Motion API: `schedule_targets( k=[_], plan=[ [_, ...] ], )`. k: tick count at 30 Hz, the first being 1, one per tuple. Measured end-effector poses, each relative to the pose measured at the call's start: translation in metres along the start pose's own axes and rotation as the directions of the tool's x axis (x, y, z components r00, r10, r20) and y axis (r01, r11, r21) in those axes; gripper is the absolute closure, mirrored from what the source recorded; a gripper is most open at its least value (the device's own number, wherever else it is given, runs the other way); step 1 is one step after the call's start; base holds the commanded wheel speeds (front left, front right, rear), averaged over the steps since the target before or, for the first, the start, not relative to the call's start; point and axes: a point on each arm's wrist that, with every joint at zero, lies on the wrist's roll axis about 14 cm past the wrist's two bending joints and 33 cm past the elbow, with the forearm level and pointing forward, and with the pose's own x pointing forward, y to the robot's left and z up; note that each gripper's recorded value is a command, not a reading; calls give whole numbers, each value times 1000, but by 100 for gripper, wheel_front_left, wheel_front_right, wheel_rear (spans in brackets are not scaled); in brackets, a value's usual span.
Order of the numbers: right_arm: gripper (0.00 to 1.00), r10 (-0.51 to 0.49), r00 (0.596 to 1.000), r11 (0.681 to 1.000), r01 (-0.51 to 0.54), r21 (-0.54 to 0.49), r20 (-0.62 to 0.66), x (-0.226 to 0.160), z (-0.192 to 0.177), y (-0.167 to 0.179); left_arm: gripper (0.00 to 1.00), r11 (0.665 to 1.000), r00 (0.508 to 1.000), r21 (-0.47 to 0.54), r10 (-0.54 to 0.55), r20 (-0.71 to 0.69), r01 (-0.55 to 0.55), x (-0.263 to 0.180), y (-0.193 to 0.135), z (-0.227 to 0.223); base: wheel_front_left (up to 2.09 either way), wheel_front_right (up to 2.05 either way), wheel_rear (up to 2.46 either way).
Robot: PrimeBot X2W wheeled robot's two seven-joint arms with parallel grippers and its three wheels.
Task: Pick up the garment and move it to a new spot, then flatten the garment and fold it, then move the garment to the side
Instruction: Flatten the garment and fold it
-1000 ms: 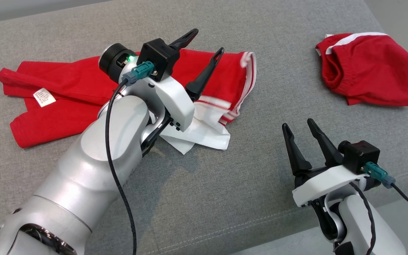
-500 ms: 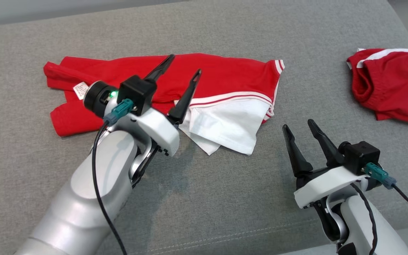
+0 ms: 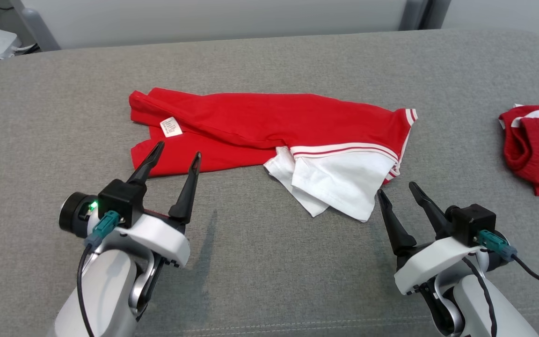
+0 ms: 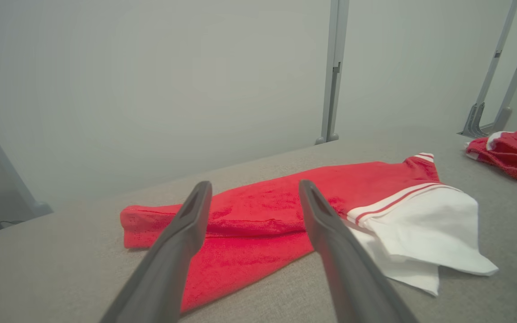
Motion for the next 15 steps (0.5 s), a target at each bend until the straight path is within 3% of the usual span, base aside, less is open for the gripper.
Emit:
schedule_targets(
  k=[6,15],
  plan=[
    [0,29,999,1000,-28,3,-33,3,-9,10,0,986,986,-9,164,-25,-164,-47,38,-12,0,0,0],
    [0,14,996,1000,-12,27,-94,8,-29,7,0,919,920,-75,379,-97,-386,-112,73,-39,0,0,0]
  ],
)
